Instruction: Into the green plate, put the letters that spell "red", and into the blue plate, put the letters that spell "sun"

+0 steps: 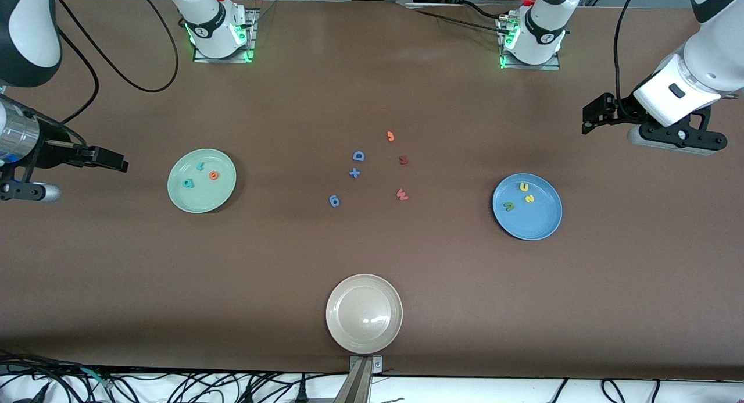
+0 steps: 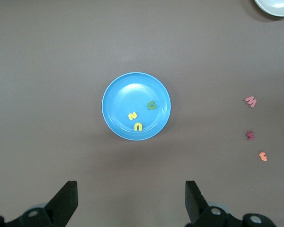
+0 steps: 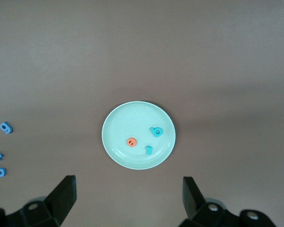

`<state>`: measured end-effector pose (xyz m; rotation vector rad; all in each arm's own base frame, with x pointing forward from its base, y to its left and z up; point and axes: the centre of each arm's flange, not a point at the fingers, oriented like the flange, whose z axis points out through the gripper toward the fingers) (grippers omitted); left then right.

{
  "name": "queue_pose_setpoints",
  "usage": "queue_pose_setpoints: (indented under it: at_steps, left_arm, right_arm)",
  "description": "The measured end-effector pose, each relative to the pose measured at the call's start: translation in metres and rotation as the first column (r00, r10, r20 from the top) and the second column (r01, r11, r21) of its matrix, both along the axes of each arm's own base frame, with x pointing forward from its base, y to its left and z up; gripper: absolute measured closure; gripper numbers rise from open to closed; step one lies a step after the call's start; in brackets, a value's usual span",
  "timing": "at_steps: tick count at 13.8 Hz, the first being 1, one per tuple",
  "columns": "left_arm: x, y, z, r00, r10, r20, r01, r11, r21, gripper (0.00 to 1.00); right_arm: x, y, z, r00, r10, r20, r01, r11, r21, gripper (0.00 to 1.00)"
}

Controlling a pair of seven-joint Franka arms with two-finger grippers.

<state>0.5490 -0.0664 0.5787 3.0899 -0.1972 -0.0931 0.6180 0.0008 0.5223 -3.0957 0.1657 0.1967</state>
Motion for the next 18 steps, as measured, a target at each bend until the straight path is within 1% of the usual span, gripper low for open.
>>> queue_pose_setpoints:
  at_steps: [4, 6, 7, 10, 13, 18]
  left_arm:
    - [0.0, 0.0, 0.0, 1.0, 0.0, 0.0, 0.0, 1.0, 0.0, 0.0]
    - [0.0, 0.0, 0.0, 1.0, 0.0, -0.001, 0.0, 1.0, 0.0, 0.0]
    - [0.0, 0.0, 0.0, 1.0, 0.0, -0.001, 0.0, 1.0, 0.0, 0.0]
    - [0.0, 0.0, 0.0, 1.0, 0.0, -0.001, 0.0, 1.0, 0.0, 0.0]
    - [0.0, 0.0, 0.0, 1.0, 0.0, -0.001, 0.0, 1.0, 0.0, 0.0]
    - [0.0, 0.0, 0.0, 1.0, 0.0, -0.001, 0.0, 1.0, 0.0, 0.0]
  right_arm:
    - [-0.005, 0.008, -0.022, 1.0, 0.013, 0.009, -0.013, 1.0, 0.004, 0.0]
    - [-0.011, 0.013, -0.024, 1.0, 0.02, 0.017, -0.02, 1.0, 0.005, 0.0]
    - [-0.014, 0.014, -0.023, 0.999, 0.023, 0.027, -0.023, 1.0, 0.006, 0.0]
    - [-0.026, 0.019, -0.021, 0.997, 0.033, 0.075, -0.033, 0.999, -0.001, 0.0]
    - [-0.031, 0.016, -0.011, 0.995, 0.031, 0.098, -0.031, 1.0, -0.003, 0.0]
    - [-0.032, 0.016, -0.01, 0.995, 0.03, 0.098, -0.03, 1.0, -0.003, 0.0]
